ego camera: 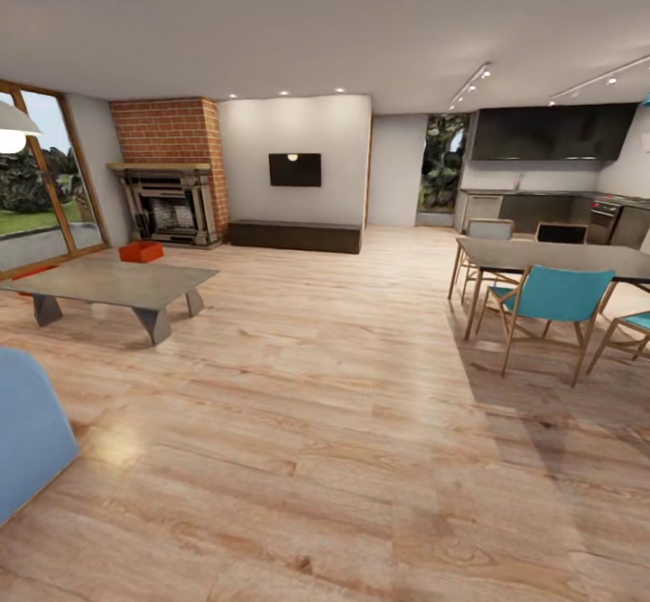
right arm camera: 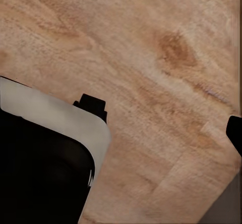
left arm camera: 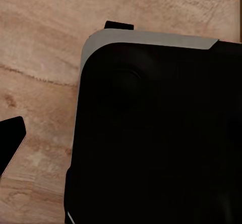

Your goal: Move the two storage containers from the living room to the garage. In the garage, place one container on the floor and stack the other container on top of it (either order is fine).

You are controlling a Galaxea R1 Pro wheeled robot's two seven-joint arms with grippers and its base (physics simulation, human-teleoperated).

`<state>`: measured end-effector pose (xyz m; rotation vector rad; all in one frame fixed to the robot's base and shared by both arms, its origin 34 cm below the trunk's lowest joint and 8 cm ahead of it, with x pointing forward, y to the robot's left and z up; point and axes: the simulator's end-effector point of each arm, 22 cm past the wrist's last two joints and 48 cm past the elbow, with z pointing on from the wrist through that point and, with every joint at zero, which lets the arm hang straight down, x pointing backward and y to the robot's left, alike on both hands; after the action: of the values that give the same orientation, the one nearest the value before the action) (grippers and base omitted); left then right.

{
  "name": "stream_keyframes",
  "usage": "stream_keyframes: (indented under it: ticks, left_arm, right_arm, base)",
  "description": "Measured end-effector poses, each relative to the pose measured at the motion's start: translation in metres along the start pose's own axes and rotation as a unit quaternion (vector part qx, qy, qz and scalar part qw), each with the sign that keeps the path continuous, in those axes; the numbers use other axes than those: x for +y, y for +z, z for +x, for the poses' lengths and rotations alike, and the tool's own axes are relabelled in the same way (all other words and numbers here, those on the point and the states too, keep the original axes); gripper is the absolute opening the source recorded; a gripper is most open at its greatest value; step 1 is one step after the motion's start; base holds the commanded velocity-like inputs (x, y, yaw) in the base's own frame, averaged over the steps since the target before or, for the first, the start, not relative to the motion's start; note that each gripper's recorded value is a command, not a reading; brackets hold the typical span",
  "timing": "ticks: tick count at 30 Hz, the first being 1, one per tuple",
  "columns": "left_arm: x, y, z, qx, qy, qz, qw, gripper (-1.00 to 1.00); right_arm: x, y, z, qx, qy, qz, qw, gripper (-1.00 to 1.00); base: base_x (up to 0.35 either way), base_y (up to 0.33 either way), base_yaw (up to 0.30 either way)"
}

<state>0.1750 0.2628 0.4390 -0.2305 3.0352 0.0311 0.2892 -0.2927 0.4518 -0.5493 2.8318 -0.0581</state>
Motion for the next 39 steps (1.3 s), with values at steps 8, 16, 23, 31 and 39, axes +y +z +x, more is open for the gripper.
stream_keyframes:
  ticks: [8,16,23,31,39]
  left_arm:
    - [-0.0001,0.0,0.0002,0.0,0.0,0.0,1.0,1.0]
    - [0.0,0.0,0.0002,0.0,0.0,0.0,1.0,1.0]
    - [0.0001,0.0,0.0002,0.0,0.0,0.0,1.0,1.0]
    - [0.0001,0.0,0.0002,0.0,0.0,0.0,1.0,1.0]
    - [0.0,0.0,0.0002,0.0,0.0,0.0,1.0,1.0]
  right_arm:
    - [-0.0004,0.0,-0.0001,0.0,0.0,0.0,1.0,1.0]
    - [-0.0004,0.0,-0.0001,0.0,0.0,0.0,1.0,1.0]
    - [0.0004,0.0,-0.0004,0.0,0.0,0.0,1.0,1.0]
    - [0.0008,0.0001,-0.0005,0.0,-0.001,-0.001,1.0,1.0]
    - [0.0001,0.0,-0.0002,0.0,0.0,0.0,1.0,1.0]
  base:
    - [0.324,0.0,0.0]
    - [0.324,0.0,0.0]
    - [0.324,0.0,0.0]
    - [0.324,0.0,0.0]
    - [0.324,0.0,0.0]
